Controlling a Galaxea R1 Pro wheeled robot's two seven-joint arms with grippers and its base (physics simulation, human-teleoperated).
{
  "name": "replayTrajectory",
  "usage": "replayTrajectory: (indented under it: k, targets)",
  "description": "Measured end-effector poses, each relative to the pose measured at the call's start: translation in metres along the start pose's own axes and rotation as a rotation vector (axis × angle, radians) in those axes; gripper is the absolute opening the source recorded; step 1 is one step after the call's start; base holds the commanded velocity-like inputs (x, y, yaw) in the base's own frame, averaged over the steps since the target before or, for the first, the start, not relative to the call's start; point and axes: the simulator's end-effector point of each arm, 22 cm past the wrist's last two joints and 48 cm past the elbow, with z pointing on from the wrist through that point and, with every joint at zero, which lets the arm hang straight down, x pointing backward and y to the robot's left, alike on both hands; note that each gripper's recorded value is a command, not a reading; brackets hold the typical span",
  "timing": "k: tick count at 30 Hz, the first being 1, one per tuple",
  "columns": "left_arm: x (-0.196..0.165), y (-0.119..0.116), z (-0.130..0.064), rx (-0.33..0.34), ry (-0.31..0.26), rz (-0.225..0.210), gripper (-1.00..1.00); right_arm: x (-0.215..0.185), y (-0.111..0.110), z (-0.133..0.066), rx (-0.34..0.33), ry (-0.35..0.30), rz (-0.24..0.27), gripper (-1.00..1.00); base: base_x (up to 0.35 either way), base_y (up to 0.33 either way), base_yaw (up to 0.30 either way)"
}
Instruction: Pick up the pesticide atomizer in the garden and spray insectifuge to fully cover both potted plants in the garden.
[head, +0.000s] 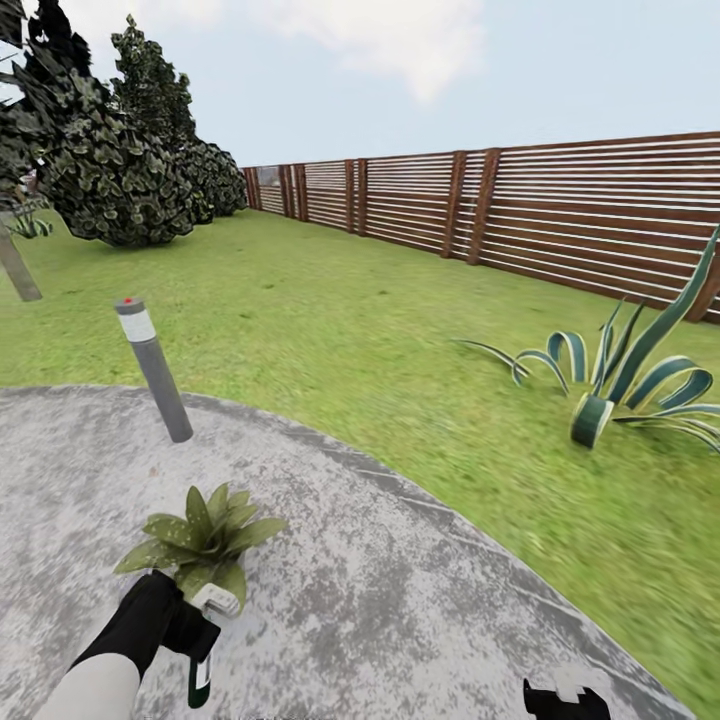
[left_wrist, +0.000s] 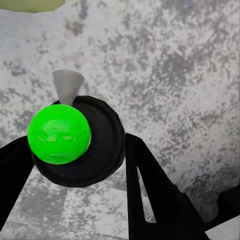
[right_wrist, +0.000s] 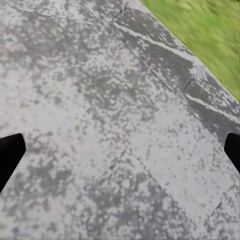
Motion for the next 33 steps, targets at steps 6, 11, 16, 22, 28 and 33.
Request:
replayTrajectory:
  k: [6,11,16,22,28,33]
  targets:
    - [-0.016,-0.002,0.005,-0.069,-0.034,-0.011,-1.00,0.002,0.001,0.000,-0.001,0.004,-0.001,1.00,0.000,0.000,0.247]
    - [-0.024,-0.001,0.005,-0.079,-0.065,-0.042,-1.00,0.003,0.001,0.000,-0.002,0.006,-0.001,1.00,0.000,0.000,0.247]
    - [-0.026,0.000,0.005,-0.056,-0.094,-0.099,-1.00,0.005,0.002,0.001,-0.002,0.010,-0.002,1.00,0.000,0.000,0.237]
    - [-0.031,-0.017,0.010,-0.015,-0.099,-0.133,-1.00,0.006,0.001,0.001,0.000,0.013,-0.003,1.00,0.000,0.000,0.061]
    - [-0.069,-0.087,0.003,0.056,-0.012,-0.149,-1.00,0.006,-0.001,0.001,0.001,0.013,-0.005,1.00,0.000,0.000,0.002]
    - [-0.080,-0.077,-0.021,-0.011,0.087,-0.155,-1.00,0.006,-0.003,0.002,0.003,0.012,-0.004,1.00,0.000,0.000,0.000]
